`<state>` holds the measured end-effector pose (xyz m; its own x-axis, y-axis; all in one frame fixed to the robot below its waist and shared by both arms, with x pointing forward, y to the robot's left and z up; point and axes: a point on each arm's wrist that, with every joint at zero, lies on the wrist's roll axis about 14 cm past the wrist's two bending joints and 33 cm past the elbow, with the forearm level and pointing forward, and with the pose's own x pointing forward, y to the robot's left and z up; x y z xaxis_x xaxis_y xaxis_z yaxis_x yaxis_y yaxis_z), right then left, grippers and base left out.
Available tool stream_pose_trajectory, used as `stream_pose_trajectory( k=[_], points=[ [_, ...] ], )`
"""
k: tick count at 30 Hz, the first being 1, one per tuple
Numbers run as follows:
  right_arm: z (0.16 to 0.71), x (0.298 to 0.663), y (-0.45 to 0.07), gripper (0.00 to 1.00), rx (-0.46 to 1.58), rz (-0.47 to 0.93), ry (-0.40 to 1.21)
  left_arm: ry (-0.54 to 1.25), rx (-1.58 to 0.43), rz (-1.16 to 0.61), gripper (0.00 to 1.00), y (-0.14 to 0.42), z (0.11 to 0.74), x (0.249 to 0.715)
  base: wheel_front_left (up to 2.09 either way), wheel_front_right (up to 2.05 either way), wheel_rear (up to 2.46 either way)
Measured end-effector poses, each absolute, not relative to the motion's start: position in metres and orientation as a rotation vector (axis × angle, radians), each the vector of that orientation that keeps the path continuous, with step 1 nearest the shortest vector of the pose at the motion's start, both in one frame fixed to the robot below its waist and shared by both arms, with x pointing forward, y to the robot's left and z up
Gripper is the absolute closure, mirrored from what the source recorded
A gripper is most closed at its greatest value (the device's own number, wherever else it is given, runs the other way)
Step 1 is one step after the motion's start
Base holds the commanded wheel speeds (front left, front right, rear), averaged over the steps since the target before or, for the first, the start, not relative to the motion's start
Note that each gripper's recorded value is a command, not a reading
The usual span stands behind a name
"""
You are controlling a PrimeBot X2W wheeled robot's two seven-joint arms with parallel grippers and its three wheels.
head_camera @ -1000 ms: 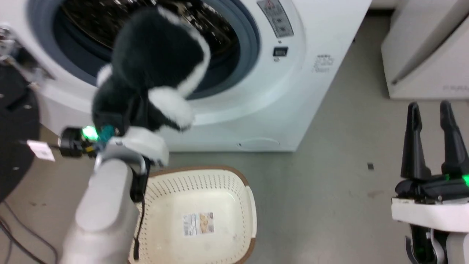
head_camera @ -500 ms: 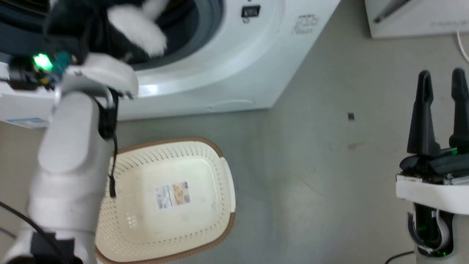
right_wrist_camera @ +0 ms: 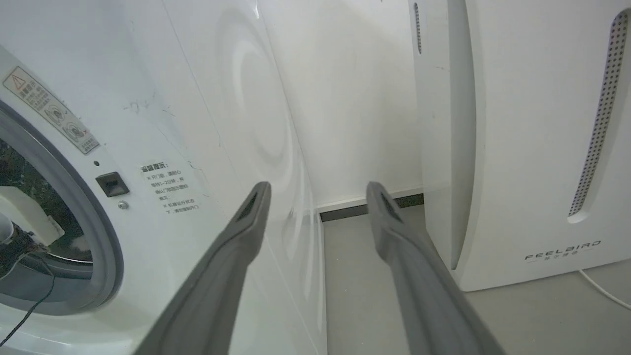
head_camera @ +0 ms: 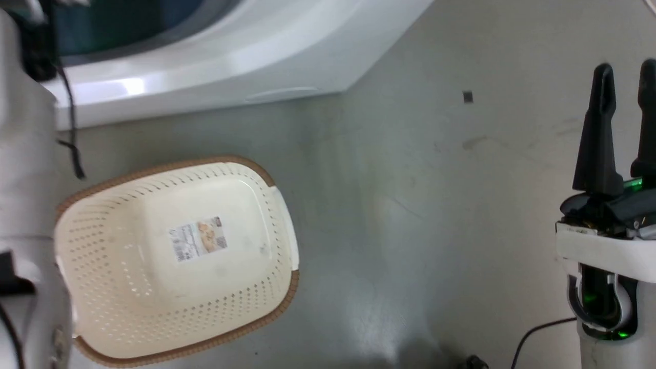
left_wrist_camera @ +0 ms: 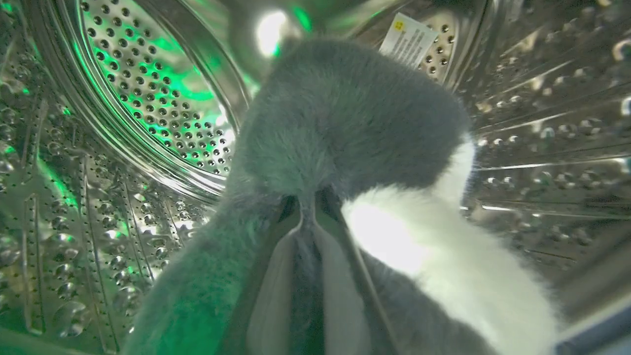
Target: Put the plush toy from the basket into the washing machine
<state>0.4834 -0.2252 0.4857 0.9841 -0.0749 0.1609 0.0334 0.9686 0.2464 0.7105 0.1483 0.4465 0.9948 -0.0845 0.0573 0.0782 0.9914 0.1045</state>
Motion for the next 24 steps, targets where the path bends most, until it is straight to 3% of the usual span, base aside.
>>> stream_pose_trajectory(
  k=[16,18,24],
  points=[
    [0.455,0.490,-0.237,0.00,0.213,-0.084,-0.102,-0.089,0.088,-0.039,1.00,0.155,0.433,0.769,0.00,0.00,0.00],
    [0.453,0.490,-0.237,0.00,0.213,-0.084,-0.097,-0.101,0.095,-0.031,0.00,0.156,0.436,0.771,0.00,0.00,0.00],
    [0.454,0.491,-0.234,0.00,0.219,-0.075,-0.101,-0.089,0.106,-0.031,0.00,0.156,0.433,0.770,0.00,0.00,0.00]
  ],
)
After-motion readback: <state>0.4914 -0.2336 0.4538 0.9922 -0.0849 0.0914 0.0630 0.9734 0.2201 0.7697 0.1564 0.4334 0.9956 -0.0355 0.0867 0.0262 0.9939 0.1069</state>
